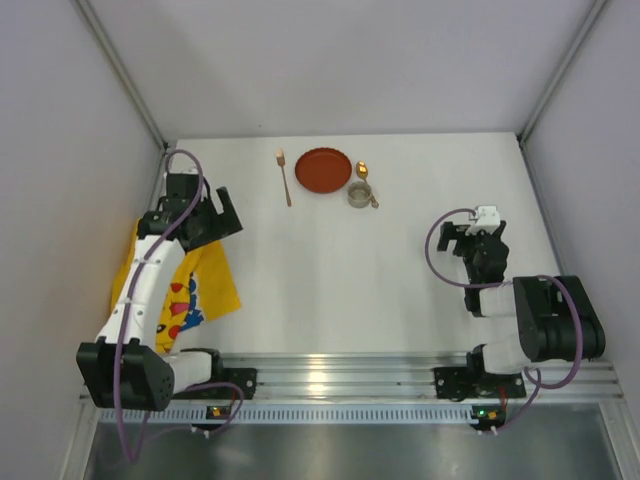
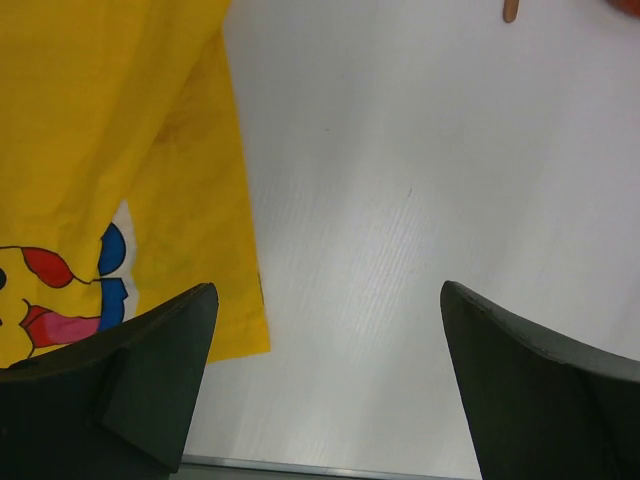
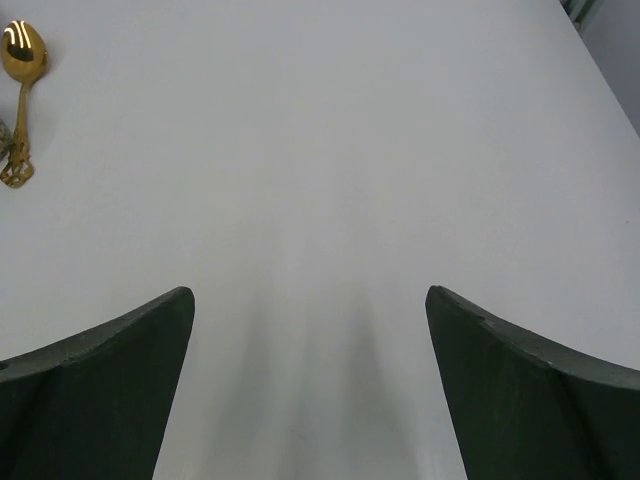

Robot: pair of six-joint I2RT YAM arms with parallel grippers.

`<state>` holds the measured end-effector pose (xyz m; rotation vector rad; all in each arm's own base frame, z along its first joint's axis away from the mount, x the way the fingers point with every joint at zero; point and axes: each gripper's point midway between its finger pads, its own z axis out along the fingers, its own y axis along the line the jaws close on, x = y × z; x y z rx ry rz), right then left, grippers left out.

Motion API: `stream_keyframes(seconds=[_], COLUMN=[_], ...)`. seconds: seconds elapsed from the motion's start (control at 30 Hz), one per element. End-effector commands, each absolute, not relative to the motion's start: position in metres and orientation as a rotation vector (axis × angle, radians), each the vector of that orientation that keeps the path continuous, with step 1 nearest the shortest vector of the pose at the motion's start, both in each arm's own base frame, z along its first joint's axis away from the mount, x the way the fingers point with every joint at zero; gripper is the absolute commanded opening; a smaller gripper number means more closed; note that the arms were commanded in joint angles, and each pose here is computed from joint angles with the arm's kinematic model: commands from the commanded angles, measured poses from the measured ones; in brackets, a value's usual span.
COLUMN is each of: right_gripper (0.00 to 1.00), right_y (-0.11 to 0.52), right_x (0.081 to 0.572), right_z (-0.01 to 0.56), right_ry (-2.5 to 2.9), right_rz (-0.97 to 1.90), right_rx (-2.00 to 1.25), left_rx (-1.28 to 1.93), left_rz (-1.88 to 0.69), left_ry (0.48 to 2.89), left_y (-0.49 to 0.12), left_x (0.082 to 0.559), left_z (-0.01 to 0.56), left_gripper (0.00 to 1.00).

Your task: Set the dinner table for one person

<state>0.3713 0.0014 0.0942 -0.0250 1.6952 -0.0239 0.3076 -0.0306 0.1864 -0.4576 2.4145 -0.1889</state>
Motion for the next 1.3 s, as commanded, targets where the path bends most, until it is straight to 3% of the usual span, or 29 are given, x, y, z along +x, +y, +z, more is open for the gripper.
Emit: stream_keyframes(seconds=[0.0, 0.27, 0.47, 0.87, 0.93, 0.97, 1.03, 1.07, 1.13, 1.2, 1.27], right_gripper=[1.0, 1.0, 1.0, 1.0, 1.0, 1.0, 1.0, 1.0, 1.0, 1.0, 1.0], right_y=[-0.004, -0.006, -0.006, -0.008, -0.012, -0.011, 0.01, 0.012, 0.039, 0.037, 0.051], right_x=[0.382, 0.383, 0.382, 0.382, 0.377, 0.371, 0.385, 0.378, 0.384, 0.376, 0.368], right_z=[0.12, 0.12, 0.119, 0.122, 0.161, 0.142, 0.213, 0.201, 0.294, 0.294, 0.249], right_ry=[1.604, 1.605, 1.609, 1.604, 1.53, 1.675, 1.626, 1.76, 1.715, 1.75, 1.848], right_rz=[-0.031, -0.039, -0.039, -0.086, -0.208, -0.295, -0.26, -0.25, 0.012, 0.028, 0.17], right_rx=[0.02, 0.021, 0.021, 0.053, 0.15, 0.09, 0.079, 0.107, 0.3, 0.368, 0.462], left_rx=[-0.533, -0.762, -0.698, -0.566, -0.568, -0.579, -0.588, -0.601, -0.578, -0.578, -0.575], left_rz=[-0.103, -0.008, 0.132, 0.126, 0.131, 0.112, 0.06, 0.045, 0.031, 0.052, 0.093], left_ry=[2.397, 2.585, 2.567, 2.64, 2.622, 2.617, 2.594, 2.589, 2.553, 2.553, 2.551], left_y=[-0.014, -0.006, 0.013, 0.01, 0.011, 0.009, 0.004, 0.002, 0.002, 0.004, 0.01], left_x=[0.298, 0.27, 0.27, 0.282, 0.284, 0.284, 0.286, 0.285, 0.29, 0.291, 0.293], left_z=[0.189, 0.114, 0.115, 0.104, 0.107, 0.107, 0.112, 0.113, 0.117, 0.116, 0.11], left_gripper=[0.98, 0.98, 0.98, 0.98, 0.98, 0.98, 0.98, 0.98, 0.98, 0.98, 0.98])
